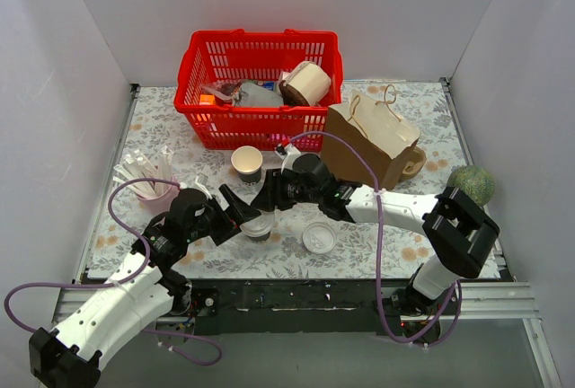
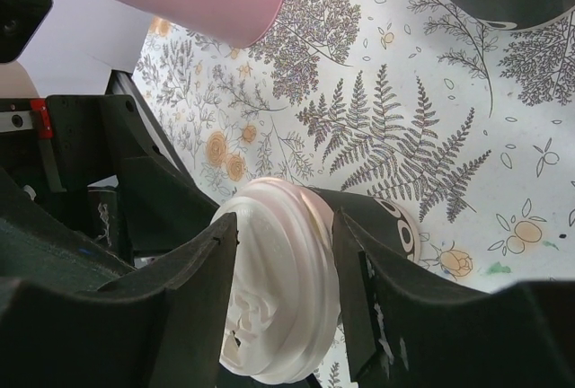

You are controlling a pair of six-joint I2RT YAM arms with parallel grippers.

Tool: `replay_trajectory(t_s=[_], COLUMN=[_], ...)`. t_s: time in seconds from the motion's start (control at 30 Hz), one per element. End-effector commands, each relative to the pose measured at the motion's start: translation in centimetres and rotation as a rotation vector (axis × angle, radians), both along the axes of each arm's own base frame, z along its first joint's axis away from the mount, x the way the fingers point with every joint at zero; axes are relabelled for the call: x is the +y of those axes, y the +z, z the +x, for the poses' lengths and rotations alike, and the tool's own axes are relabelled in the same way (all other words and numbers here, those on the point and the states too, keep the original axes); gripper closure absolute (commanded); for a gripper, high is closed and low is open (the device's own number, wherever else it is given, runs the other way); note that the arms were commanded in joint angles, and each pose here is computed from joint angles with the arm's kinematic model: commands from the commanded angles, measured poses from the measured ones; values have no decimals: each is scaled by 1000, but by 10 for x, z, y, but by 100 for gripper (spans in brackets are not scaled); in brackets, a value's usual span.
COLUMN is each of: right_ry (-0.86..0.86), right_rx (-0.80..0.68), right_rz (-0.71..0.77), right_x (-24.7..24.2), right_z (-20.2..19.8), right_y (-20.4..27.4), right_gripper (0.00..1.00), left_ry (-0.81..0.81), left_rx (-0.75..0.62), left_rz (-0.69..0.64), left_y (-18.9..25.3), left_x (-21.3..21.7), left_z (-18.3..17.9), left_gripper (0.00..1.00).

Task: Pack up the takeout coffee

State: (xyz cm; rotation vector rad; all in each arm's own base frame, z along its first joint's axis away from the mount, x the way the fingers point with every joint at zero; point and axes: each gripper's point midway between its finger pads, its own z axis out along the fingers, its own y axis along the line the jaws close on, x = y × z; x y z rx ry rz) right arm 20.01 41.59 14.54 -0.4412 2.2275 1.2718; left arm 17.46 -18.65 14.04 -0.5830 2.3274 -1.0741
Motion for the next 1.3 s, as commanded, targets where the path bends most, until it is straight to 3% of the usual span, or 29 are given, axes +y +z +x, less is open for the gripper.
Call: replay_trajectory(t_s=[0.0, 0.57, 0.67, 0.73, 1.03, 1.1, 1.27], right_ry=[-33, -34, -35, -37, -36, -64, -122], right_rx=[-16, -66, -60, -61, -72, -85, -90], right_rz=[6, -10, -18, -17, 13, 5, -46], right_x=[0, -1, -3, -3, 1, -3, -21], right_z=[2, 8, 7, 7, 8, 12, 14], right_y=[-1, 11, 10, 12, 34, 39, 44], right_gripper=[45, 39, 34, 24, 20, 7, 4], left_ry=[29, 96, 105, 112, 119, 113, 125], left_rx=[20, 33, 35, 37, 36, 37, 10], left_rz=[35, 68, 71, 79, 87, 84, 78], left_y=[-9, -15, -16, -18, -18, -17, -8], left_x=[7, 17, 18, 19, 20, 19, 22], left_z=[0, 6, 7, 7, 9, 8, 9], left_gripper=[13, 16, 17, 17, 20, 19, 14])
